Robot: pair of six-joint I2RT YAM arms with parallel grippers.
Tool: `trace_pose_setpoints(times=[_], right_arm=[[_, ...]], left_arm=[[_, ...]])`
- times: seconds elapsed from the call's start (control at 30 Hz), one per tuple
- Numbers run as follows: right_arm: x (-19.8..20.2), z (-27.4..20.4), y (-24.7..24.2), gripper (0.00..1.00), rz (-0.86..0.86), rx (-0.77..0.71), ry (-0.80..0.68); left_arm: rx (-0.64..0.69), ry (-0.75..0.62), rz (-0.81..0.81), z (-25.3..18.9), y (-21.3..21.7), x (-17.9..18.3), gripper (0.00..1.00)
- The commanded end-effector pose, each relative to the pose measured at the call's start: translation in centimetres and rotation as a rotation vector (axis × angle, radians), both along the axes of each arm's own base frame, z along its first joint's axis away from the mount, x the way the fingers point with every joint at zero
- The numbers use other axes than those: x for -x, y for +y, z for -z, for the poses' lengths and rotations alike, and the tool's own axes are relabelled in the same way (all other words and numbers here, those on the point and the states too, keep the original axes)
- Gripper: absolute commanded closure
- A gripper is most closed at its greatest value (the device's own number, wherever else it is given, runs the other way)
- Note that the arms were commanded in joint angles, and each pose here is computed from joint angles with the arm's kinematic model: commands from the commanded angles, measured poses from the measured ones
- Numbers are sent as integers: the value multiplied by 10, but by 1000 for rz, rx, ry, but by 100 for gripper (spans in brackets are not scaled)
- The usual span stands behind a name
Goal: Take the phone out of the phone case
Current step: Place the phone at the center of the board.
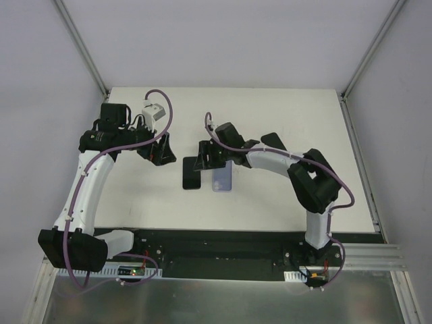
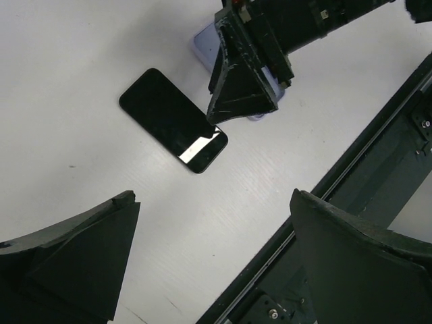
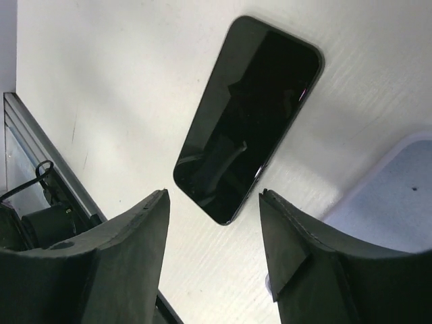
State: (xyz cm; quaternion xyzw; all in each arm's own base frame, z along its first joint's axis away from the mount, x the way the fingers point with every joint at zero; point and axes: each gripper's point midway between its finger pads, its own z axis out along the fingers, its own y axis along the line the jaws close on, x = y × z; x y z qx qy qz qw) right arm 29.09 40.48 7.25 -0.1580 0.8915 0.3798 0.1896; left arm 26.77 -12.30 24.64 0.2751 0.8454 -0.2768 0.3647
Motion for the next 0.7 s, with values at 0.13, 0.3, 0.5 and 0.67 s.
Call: trace_pose_setpoints(times=[0.13,0.3,0.5,0.67], right_arm=[[-30,-101,-37,20,-8,10,-325],[-49,-130,-85,6,71,55,-431],[-69,-142,-168,1,249,226,-538],[-74,-143,-240,1,464,340,-567]], left_arm=[[-21,-58,-93,-4,9,-17,1],[-45,-89,-212,-11,21,-37,1],[-5,-103,-287,-18,22,-54,1],[18,-92,-310,-14,20,-63,1]])
